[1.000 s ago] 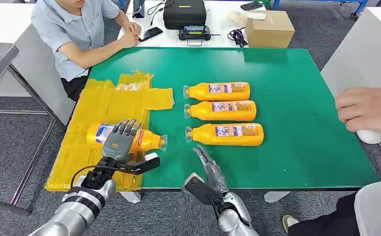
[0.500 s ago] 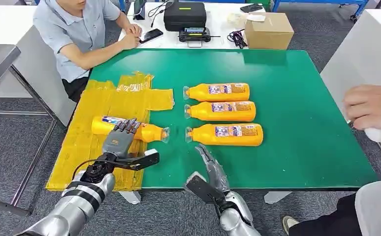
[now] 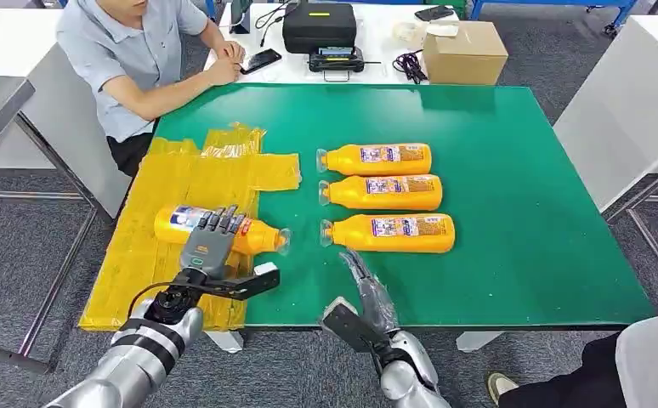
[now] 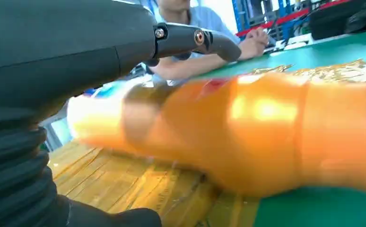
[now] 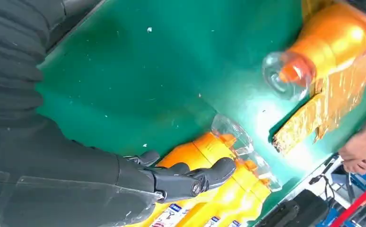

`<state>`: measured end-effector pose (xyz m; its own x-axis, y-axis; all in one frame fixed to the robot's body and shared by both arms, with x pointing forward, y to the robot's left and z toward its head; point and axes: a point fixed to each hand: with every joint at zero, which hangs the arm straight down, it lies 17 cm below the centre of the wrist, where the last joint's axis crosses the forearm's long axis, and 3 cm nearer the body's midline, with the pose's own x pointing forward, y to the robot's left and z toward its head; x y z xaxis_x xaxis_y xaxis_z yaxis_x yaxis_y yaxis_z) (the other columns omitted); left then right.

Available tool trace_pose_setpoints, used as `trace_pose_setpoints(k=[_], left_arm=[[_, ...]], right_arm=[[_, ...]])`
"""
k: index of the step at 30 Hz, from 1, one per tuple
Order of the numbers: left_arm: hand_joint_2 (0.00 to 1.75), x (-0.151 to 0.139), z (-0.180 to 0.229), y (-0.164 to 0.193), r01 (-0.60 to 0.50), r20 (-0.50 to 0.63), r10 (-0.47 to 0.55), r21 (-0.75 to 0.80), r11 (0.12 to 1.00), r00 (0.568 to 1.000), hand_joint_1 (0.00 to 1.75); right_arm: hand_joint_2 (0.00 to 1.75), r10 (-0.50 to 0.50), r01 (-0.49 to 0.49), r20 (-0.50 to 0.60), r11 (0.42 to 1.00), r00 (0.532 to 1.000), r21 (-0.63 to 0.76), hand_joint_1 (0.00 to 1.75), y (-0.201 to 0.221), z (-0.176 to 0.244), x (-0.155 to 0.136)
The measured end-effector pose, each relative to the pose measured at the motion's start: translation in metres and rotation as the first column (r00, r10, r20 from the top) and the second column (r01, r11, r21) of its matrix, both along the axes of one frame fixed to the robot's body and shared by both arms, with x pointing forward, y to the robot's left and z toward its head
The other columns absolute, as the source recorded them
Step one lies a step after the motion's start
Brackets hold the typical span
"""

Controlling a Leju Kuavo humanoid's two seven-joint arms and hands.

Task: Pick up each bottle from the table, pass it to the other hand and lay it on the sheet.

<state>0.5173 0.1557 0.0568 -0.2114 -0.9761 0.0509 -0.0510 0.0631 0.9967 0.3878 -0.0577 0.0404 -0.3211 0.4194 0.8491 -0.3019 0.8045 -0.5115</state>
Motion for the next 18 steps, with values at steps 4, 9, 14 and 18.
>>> trace_pose_setpoints(k=[4, 9, 14, 18], left_arm=[[1.75, -0.003, 0.005, -0.005, 0.009, 0.023, -0.009, 0.004, 1.0, 1.0, 0.0], [1.75, -0.015, 0.016, -0.024, 0.056, 0.072, -0.057, 0.016, 0.998, 0.996, 0.0], [1.75, -0.022, 0.031, -0.038, 0.088, 0.118, -0.087, 0.004, 0.996, 0.989, 0.0], [1.75, -0.03, 0.048, -0.046, 0.11, 0.18, -0.102, -0.033, 0.993, 0.978, 0.0]], right_arm=[[1.75, -0.001, 0.001, 0.002, 1.0, 1.0, 0.0, 0.0, 0.0, 0.0, -0.001], [1.75, -0.013, 0.013, 0.007, 1.0, 1.0, 0.0, 0.0, -0.004, 0.001, 0.0], [1.75, -0.019, 0.019, 0.012, 1.0, 1.0, 0.0, 0.0, -0.006, 0.003, -0.001], [1.75, -0.03, 0.03, 0.016, 1.0, 0.999, -0.002, 0.0, -0.008, 0.003, -0.001]])
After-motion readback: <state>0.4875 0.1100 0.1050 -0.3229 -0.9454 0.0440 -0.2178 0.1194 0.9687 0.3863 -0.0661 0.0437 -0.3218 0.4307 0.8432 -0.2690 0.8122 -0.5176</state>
